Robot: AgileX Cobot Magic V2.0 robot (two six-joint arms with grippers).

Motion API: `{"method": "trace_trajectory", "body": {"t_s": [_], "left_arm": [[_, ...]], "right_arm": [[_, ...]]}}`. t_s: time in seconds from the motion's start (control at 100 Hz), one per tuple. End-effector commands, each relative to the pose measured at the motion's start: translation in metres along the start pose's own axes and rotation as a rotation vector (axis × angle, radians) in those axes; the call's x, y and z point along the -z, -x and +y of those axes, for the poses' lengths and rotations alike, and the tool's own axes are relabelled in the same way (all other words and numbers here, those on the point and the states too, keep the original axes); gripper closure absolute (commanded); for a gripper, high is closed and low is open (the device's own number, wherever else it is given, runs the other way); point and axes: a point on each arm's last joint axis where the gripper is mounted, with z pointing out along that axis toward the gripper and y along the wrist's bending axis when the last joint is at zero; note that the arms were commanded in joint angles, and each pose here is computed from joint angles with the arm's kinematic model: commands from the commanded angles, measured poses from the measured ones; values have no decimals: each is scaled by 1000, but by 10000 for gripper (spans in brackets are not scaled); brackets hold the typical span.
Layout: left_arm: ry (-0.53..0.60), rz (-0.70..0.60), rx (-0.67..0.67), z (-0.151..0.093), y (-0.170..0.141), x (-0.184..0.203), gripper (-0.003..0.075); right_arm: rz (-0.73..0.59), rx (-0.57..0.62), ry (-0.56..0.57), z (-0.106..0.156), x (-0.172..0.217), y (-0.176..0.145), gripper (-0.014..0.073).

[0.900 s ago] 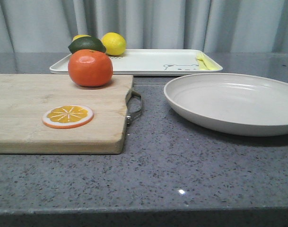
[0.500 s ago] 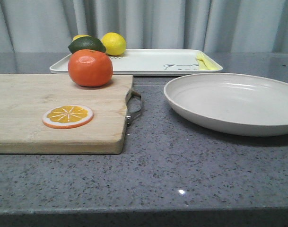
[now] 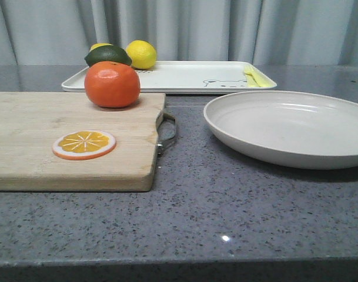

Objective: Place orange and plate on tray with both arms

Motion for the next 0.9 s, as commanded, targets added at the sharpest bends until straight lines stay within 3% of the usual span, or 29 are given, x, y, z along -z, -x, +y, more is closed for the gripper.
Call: {"method": "trace_trajectory", "body": {"t_s": [0.0, 0.46, 0.89], "left_arm": [[-11, -82, 5, 0, 1, 2, 739], [-11, -82, 5, 0, 1, 2, 739], [-16, -119, 5, -2, 17, 4, 739]], "right_arm": [[-97, 12, 4, 1, 2, 8, 655], [-151, 13, 13, 2, 3, 13, 655], [-76, 12, -1, 2, 2, 21, 655]]}}
